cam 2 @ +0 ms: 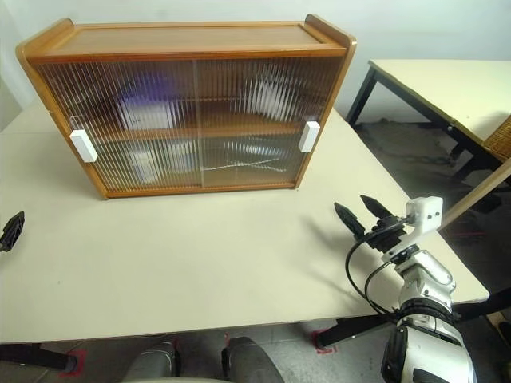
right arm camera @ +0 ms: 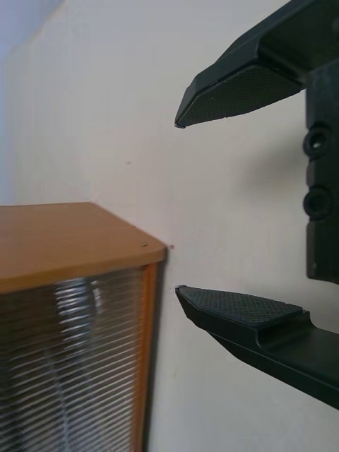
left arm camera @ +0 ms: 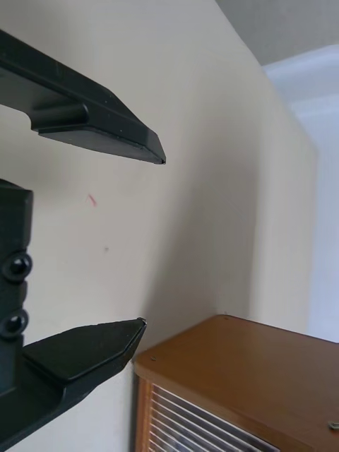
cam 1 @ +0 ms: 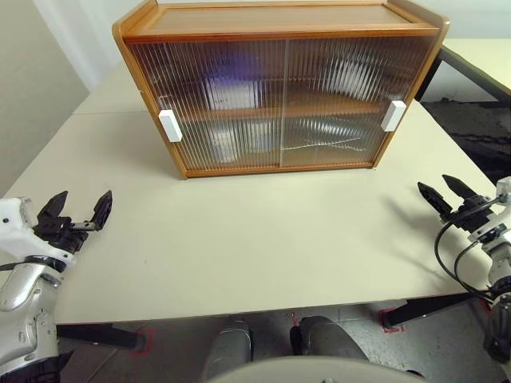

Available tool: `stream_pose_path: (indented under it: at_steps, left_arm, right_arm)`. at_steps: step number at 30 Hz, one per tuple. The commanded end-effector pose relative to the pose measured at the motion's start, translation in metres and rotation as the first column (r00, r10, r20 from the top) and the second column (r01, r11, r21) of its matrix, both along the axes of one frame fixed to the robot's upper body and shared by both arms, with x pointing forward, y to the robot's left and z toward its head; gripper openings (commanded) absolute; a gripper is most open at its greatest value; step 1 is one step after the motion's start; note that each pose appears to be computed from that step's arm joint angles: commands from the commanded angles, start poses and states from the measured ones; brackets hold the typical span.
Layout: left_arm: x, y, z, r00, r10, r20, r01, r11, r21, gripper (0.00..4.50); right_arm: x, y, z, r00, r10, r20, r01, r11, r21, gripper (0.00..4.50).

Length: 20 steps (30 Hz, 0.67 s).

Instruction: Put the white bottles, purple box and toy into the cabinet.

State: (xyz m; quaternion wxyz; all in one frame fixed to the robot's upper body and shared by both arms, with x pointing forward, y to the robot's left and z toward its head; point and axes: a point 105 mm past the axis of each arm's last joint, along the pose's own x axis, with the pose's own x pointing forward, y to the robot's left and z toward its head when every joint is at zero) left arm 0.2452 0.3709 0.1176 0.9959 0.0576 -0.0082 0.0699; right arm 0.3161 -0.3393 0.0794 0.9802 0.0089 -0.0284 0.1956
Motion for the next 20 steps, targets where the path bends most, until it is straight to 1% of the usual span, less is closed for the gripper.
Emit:
stream_pose_path:
  at_steps: [1,11,20]
  left_arm:
    - [0.002,-0.001,-0.004,1.0,-0.002,-0.008,0.001,1.0,-0.01,4.5]
    - [0.01,0.0,-0.001,1.0,-0.016,0.001,0.016,1.0,-0.01,4.5]
    - [0.01,0.001,0.0,1.0,0.006,0.027,-0.006,1.0,-0.019,4.5]
  right_arm:
    - [-0.001,0.001,0.002,1.0,0.005,0.019,-0.005,1.0,0.009,4.48]
    - [-0.005,-0.001,0.0,1.0,-0.001,0.016,0.001,1.0,-0.001,4.48]
    - [0.008,0.008,0.007,0.999,0.025,0.021,-0.024,1.0,-0.014,4.48]
